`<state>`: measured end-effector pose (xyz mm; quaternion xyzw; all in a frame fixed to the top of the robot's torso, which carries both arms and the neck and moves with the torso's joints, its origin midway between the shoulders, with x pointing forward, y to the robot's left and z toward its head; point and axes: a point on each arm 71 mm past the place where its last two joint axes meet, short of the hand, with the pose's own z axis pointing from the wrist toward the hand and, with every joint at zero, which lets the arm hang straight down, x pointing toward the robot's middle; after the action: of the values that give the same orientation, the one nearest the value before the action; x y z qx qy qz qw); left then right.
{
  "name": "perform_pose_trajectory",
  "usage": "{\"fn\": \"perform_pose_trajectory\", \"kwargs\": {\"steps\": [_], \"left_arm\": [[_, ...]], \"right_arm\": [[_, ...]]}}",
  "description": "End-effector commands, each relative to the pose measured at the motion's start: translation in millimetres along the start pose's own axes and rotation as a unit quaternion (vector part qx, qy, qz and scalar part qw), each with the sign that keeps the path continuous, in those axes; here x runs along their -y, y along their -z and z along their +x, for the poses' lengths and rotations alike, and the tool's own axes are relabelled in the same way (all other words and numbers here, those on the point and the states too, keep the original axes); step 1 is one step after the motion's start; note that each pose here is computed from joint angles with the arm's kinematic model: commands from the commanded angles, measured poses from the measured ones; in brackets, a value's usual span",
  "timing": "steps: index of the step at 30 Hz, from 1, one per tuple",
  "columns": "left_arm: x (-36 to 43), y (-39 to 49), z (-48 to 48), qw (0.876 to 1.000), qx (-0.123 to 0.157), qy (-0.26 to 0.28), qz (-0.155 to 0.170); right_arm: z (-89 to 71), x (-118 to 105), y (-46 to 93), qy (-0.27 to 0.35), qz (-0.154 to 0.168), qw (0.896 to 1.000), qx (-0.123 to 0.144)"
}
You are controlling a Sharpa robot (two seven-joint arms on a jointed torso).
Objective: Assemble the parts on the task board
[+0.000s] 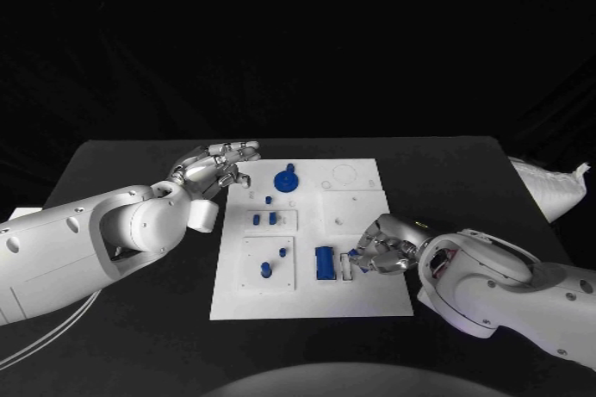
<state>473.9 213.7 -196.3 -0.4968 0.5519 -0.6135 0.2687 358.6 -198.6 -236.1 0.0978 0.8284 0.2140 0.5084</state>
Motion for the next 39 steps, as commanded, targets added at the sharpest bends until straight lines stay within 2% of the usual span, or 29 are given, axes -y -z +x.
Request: {"fn": "perform_pose_trajectory", "kwargs": {"steps": [1, 21, 39], "left_arm": [[0.4, -0.2, 3.4, 1.0, -0.012, 0.003, 0.002], [0.5, 0.3, 3.6, 1.0, -0.014, 0.003, 0.002], [0.4, 0.6, 3.6, 1.0, -0.014, 0.003, 0.001]], "right_arm": [[3.6, 0, -2.5, -0.011, 0.008, 1.0, -0.016], [12.0, -5, -10.7, 0.02, 0.005, 0.999, -0.049], [12.6, -7, -14.0, 0.039, -0.001, 0.998, -0.043]]}}
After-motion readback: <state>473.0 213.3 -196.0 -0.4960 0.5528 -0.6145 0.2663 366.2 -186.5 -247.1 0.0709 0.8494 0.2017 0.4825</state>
